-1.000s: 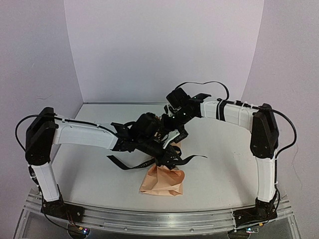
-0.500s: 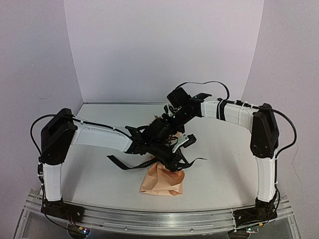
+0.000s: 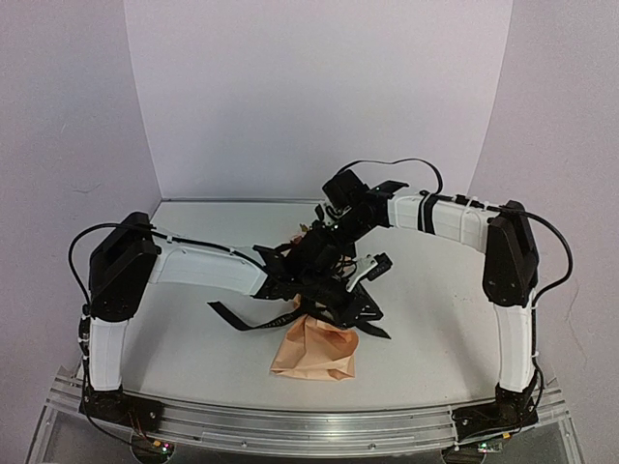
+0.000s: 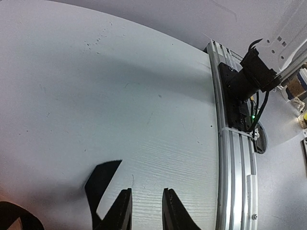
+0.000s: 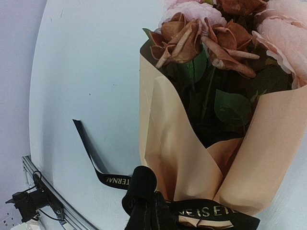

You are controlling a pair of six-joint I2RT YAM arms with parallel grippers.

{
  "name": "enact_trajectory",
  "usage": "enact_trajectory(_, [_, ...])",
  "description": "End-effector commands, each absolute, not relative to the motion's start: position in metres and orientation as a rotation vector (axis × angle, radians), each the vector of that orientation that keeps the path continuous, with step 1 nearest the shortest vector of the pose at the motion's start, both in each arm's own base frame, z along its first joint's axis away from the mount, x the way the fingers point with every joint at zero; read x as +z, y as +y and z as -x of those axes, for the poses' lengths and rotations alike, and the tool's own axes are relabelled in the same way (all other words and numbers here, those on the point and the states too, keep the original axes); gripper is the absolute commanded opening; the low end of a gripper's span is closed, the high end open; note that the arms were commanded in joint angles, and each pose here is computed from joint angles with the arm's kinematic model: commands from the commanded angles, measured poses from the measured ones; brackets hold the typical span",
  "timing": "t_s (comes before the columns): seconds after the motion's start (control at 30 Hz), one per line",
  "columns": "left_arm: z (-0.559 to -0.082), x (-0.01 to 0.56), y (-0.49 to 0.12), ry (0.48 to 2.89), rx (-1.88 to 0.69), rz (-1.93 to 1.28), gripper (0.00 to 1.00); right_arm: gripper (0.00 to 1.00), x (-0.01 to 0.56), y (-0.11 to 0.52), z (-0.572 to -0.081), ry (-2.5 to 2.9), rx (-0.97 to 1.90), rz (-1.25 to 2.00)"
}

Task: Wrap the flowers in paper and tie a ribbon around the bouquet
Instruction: Cross the half-tied ribbon over the folded bouquet.

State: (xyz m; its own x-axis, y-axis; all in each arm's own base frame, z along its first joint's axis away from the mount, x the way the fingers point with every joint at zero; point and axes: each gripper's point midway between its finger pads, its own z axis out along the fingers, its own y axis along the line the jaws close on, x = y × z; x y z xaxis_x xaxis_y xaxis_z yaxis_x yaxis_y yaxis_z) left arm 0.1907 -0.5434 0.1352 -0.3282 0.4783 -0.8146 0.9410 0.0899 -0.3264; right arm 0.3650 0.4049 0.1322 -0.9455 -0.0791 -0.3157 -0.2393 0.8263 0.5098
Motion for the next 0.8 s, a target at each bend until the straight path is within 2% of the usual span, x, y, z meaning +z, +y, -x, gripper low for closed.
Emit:
enact_trajectory(0.0, [-0.202,0.177,-0.543,1.755,-1.197,-1.270,0.39,0.00,0.141,0.412,-0.372,2.684,0.843,0.280])
enact_trajectory(0.13, [-0.211,0.216,-0.521,1.719,-1.240,-1.116,0.53,0.00,0.143,0.411,-0.372,2.676,0.836,0.287])
enact_trajectory(0.23, [-0.232,0.247,-0.483,1.725,-1.251,-0.900,0.56,0.00,0.144,0.410,-0.372,2.671,0.827,0.289])
enact_trajectory(0.33, [-0.266,0.255,-0.429,1.803,-1.159,-0.619,0.53,0.00,0.147,0.410,-0.372,2.664,0.829,0.287])
enact_trajectory(0.43, [-0.296,0.234,-0.379,1.927,-1.054,-0.427,0.48,0.00,0.151,0.414,-0.370,2.653,0.850,0.299])
enact_trajectory(0.53, [-0.308,0.210,-0.350,2.012,-0.994,-0.355,0.48,0.02,0.156,0.424,-0.367,2.633,0.857,0.337])
enact_trajectory(0.77, [-0.318,0.171,-0.341,2.141,-1.049,-0.315,0.52,0.05,0.152,0.433,-0.361,2.639,0.863,0.357])
